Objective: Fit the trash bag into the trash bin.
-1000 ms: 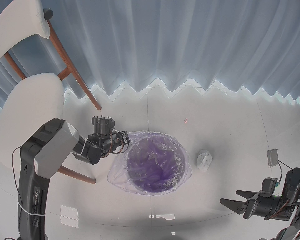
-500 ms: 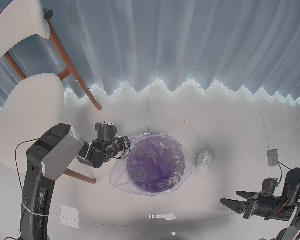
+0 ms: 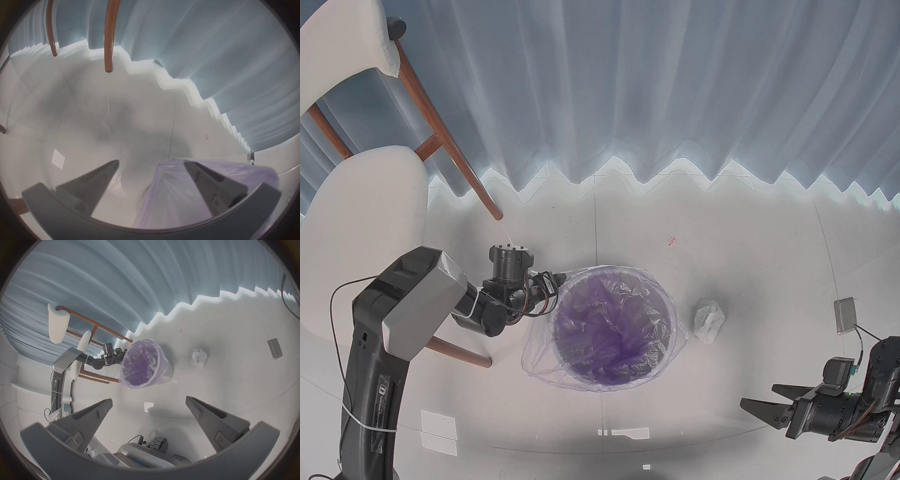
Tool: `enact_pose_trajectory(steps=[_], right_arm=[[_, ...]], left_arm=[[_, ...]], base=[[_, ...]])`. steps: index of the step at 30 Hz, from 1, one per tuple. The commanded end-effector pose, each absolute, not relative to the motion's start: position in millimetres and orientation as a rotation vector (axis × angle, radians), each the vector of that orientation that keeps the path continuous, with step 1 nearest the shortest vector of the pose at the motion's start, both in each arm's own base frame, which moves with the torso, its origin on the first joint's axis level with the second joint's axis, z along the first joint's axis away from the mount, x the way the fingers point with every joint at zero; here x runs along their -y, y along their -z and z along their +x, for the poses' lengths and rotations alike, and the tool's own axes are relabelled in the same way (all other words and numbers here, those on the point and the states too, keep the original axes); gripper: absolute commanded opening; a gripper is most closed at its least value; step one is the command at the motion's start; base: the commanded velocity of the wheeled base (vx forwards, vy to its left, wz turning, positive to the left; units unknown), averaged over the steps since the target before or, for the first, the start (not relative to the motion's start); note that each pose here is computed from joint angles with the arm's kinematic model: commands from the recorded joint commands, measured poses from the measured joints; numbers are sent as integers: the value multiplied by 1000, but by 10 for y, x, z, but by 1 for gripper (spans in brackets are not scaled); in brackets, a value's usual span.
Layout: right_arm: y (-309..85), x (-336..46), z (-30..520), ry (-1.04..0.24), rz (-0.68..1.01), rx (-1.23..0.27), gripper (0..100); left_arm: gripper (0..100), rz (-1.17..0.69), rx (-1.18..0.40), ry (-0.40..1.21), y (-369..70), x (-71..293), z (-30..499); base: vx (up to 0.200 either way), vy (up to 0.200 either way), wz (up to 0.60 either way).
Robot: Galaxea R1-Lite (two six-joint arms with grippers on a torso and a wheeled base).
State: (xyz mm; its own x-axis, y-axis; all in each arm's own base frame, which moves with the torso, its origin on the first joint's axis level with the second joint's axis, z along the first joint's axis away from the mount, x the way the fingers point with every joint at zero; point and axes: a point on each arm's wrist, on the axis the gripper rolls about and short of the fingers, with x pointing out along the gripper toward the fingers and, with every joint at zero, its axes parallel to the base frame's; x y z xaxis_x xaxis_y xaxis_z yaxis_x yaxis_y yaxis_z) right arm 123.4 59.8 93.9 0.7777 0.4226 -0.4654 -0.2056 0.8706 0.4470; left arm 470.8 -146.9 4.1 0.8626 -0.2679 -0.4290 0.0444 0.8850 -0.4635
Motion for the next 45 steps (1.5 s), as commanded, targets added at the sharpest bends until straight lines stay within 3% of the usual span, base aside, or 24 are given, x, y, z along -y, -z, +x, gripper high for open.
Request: enact_pose_trajectory(steps=[1, 12, 17, 23, 27, 45], right_arm=[[-889, -575, 1200, -334, 381, -619, 100], [-885, -570, 1200, -325, 387, -623, 100], [-856, -559, 1183, -304, 380, -652, 100], [-829, -548, 1169, -277, 387, -682, 100], [-816, -543, 1163, -267, 396, -695, 100], [-823, -543, 1170, -254, 411, -688, 100]], left_arm=[[100, -502, -445, 169, -506, 1414, 4570], [100, -502, -441, 155, -1238, 1093, 3757], [100, -468, -560, 157, -1150, 1017, 3086], [100, -402, -793, 106, -666, 851, 2440], [100, -384, -861, 83, -434, 843, 2406], [100, -422, -781, 183, 263, 1237, 2634]], base=[[0, 0, 0], [0, 0, 0], [0, 0, 0], [0, 0, 0], [0, 0, 0], [0, 0, 0]])
